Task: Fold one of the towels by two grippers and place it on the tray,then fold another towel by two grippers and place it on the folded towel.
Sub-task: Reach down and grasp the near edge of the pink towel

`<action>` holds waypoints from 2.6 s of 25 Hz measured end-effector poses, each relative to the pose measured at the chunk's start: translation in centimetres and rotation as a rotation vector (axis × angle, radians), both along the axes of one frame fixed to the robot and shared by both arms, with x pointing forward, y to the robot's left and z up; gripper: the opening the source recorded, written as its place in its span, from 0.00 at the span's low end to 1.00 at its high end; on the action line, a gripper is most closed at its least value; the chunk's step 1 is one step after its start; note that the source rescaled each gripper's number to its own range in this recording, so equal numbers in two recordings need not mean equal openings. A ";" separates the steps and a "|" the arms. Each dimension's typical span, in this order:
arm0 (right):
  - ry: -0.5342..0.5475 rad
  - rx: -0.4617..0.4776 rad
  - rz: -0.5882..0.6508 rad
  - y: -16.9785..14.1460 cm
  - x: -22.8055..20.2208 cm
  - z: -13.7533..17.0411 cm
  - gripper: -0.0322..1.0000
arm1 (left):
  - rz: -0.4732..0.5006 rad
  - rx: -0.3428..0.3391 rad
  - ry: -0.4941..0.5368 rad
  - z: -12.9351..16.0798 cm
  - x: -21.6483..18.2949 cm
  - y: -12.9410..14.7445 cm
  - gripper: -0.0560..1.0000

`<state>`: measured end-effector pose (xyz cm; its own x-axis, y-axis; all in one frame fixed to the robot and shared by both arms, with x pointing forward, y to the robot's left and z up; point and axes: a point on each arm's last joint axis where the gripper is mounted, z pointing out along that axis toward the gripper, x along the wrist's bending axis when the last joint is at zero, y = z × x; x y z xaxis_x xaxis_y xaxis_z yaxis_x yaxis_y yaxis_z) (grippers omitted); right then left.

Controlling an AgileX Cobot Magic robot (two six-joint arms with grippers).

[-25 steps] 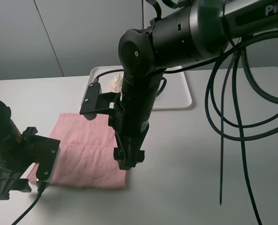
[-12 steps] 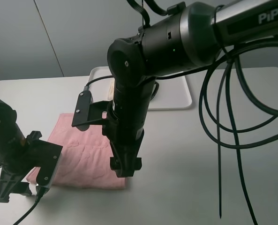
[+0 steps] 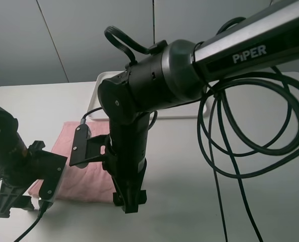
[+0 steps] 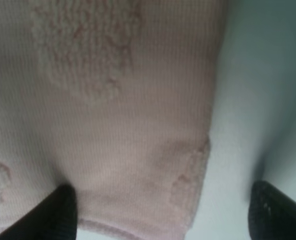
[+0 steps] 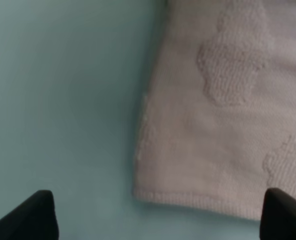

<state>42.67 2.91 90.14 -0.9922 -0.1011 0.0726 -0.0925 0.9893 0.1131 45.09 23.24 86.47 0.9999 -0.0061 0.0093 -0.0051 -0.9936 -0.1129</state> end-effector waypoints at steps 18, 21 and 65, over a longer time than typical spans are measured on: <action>0.000 -0.070 -0.075 0.0 0.1 -2.6 0.88 | -0.007 0.004 -0.001 0.0 0.0 0.0 0.96; 0.000 -0.070 -0.075 0.1 0.0 -2.6 0.88 | -0.018 0.004 0.000 0.0 0.0 0.0 0.96; -0.006 -0.098 -0.074 0.8 -1.0 -4.0 0.75 | -0.027 0.006 0.002 0.0 0.0 0.0 0.96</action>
